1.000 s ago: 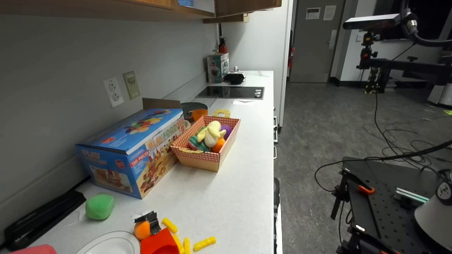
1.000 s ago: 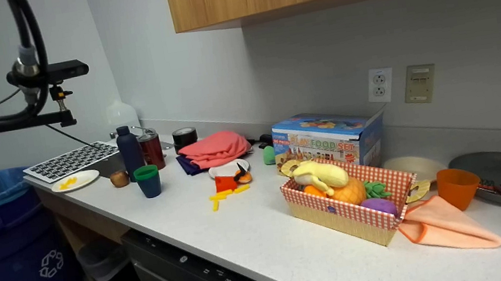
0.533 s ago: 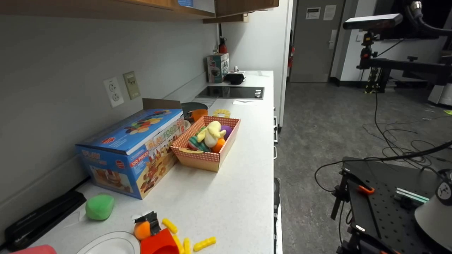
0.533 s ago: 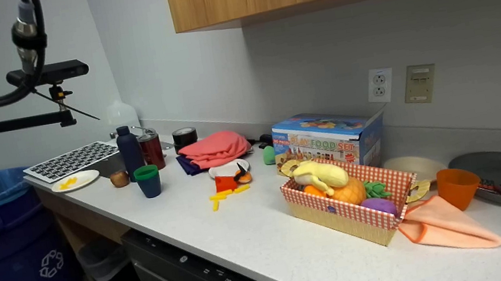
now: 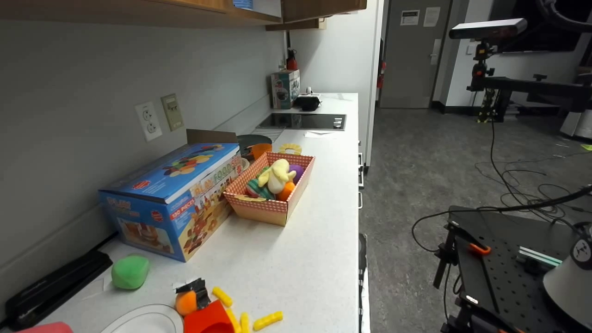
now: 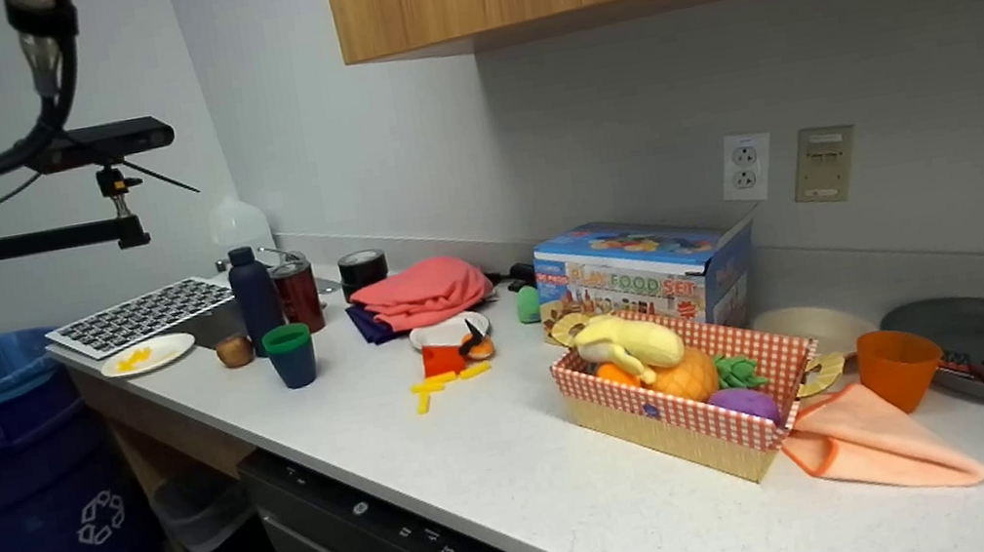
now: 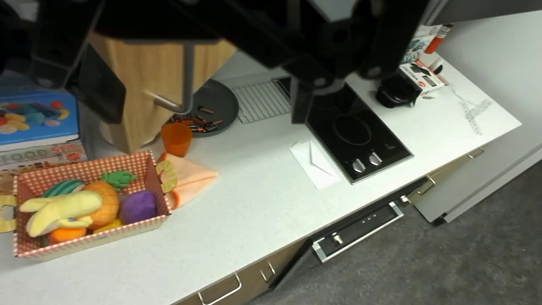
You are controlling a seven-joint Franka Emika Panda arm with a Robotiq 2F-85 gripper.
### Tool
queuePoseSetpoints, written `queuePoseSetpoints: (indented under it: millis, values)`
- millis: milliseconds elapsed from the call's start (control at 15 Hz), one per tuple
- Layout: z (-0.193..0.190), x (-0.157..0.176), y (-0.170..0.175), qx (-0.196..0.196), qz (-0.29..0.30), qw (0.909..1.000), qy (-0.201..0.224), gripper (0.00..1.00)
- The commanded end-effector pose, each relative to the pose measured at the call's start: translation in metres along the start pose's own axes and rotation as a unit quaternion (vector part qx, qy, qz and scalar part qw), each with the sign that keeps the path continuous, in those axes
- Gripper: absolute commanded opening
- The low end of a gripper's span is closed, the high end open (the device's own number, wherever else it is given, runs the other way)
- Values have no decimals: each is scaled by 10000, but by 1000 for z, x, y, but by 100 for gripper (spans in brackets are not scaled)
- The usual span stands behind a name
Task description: Open the cupboard door
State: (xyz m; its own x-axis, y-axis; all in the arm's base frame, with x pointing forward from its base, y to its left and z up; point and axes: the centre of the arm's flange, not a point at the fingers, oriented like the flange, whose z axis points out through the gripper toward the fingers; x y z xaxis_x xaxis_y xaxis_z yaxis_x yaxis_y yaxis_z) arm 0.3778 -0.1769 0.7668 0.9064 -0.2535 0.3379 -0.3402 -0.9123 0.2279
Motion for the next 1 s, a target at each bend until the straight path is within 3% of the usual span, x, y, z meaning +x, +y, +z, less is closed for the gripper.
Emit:
queuePoseSetpoints:
  millis: [0, 400, 733, 933]
  values:
    - [-26, -1, -39, 652, -404, 9970, 141, 100]
    - [-39, 1, -77, 1116, -697, 9900, 503, 100]
    - [-42, 25, -89, 1277, -560, 9790, 1487, 100]
    - [-46, 35, -95, 1254, -487, 9737, 1837, 100]
